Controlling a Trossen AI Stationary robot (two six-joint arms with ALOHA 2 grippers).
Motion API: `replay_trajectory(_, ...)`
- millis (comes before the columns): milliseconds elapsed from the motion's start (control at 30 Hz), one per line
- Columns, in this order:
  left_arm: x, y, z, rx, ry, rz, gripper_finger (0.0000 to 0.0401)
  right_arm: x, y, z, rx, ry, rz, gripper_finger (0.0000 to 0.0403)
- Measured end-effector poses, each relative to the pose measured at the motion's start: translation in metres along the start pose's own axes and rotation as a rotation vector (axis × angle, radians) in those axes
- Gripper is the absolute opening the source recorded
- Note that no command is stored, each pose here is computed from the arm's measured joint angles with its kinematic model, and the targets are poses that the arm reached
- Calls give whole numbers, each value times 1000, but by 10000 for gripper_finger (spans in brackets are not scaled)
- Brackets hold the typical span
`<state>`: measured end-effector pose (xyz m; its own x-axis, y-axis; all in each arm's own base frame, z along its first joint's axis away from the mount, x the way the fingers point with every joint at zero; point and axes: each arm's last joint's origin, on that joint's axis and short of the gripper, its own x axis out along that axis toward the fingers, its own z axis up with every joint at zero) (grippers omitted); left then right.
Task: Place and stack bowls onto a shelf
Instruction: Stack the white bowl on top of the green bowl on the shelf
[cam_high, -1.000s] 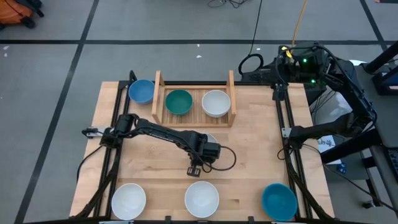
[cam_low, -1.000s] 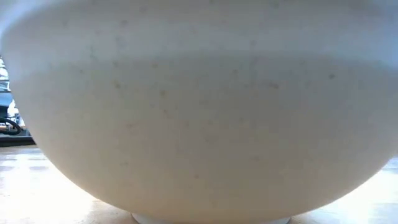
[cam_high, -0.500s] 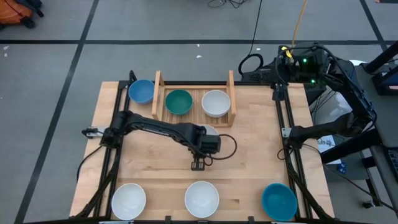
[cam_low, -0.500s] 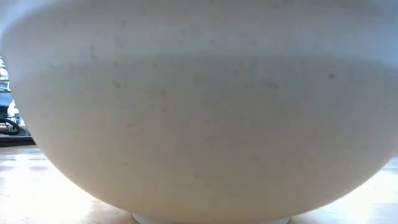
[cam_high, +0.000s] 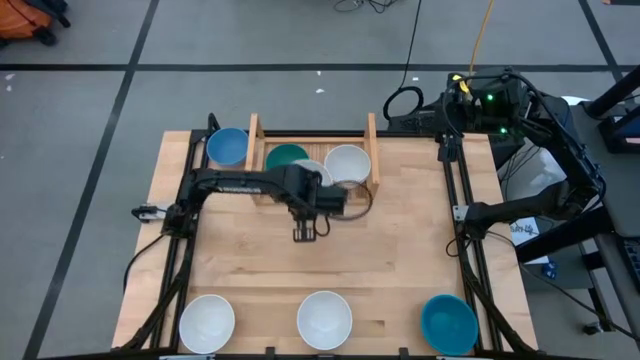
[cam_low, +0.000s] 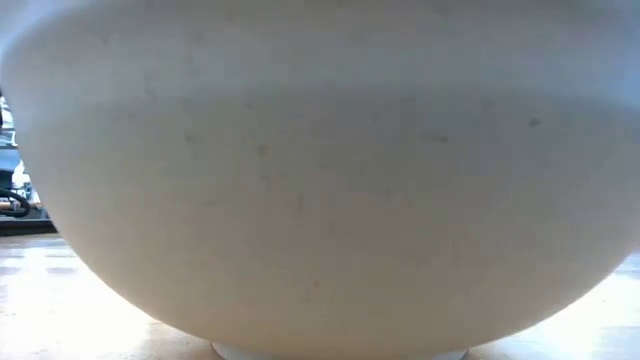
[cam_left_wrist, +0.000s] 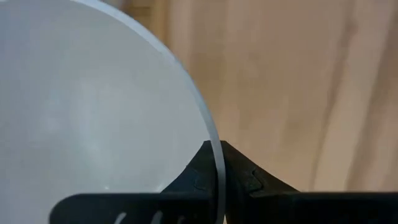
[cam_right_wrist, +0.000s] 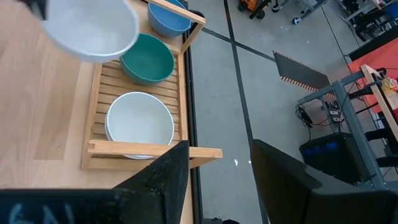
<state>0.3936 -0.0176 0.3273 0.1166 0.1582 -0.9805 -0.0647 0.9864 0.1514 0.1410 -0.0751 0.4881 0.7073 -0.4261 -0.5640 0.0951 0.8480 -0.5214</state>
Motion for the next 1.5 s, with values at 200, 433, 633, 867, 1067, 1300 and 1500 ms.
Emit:
replay_trajectory(200,7,48,3,-97,8,14,6,0,0,0,8,0,0,167)
replay_trajectory(433,15,108,-4,-305,29,24,6,0,0,0,8,0,0,167)
replay_trajectory(633,21,140,-11,-403,35,-32,6,0,0,0,8,0,0,167)
replay_trajectory(867,34,156,-16,-467,59,-35,6,0,0,0,8,0,0,167)
replay_trajectory(1067,48,163,-16,-496,56,-55,6,0,0,0,7,0,0,167)
replay_trajectory(1300,65,164,-13,-530,33,-80,6,0,0,0,6,0,0,167)
replay_trajectory(1500,83,162,-19,-585,99,-69,6,0,0,0,5,0,0,167)
